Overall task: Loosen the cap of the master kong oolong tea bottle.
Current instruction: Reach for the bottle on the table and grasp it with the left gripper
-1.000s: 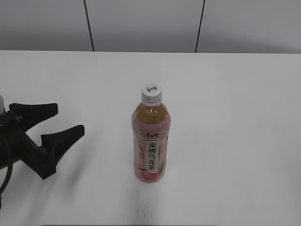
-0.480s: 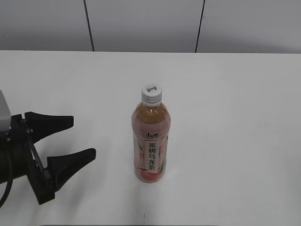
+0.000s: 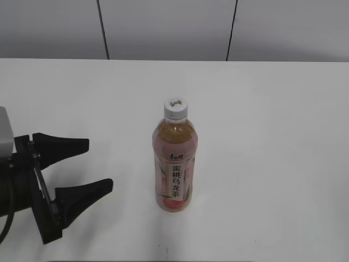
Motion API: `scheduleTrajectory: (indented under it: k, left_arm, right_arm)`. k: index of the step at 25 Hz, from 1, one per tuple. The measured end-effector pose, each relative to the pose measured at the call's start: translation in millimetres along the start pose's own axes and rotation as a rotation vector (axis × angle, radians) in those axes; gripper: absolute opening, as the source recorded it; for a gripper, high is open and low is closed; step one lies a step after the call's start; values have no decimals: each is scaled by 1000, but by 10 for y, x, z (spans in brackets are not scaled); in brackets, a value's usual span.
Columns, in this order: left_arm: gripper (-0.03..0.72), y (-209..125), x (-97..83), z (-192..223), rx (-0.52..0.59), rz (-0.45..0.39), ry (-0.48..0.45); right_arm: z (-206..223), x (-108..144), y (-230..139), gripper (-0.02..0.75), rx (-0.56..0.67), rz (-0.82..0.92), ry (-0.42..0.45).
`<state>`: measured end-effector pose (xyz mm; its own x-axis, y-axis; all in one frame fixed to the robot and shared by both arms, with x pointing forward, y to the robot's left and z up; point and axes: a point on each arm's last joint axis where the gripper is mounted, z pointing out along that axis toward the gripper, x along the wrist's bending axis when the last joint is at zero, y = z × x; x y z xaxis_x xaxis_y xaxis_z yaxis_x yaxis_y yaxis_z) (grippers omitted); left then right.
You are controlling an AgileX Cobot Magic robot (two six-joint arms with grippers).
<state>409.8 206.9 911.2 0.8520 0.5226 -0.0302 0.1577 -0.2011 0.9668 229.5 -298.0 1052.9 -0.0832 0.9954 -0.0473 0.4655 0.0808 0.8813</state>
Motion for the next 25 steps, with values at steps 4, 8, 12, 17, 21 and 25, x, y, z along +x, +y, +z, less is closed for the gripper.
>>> scheduleTrajectory:
  k: [4,8,12,17,21,25]
  left_arm:
    - [591,1,-2,1,0,-4,-4]
    - [591,2,-9,3,1,-20,-13]
    - [591,3,-16,6,1,-19,-20]
    - [591,58,26,53,-14,-33,-42]
    - [591,150,1,168,-39,-13,-95]
    - [591,240,-70,295,-69,7,-130]
  right_arm:
    - [0,0,0,546,0,0,0]
    - [0,0,0,546,0,0,0]
    - [0,0,0,546,0,0,0]
    - [0,0,0,546,0,0,0]
    - [0,0,0,546,0,0,0]
    - [0,0,0,546,0,0,0]
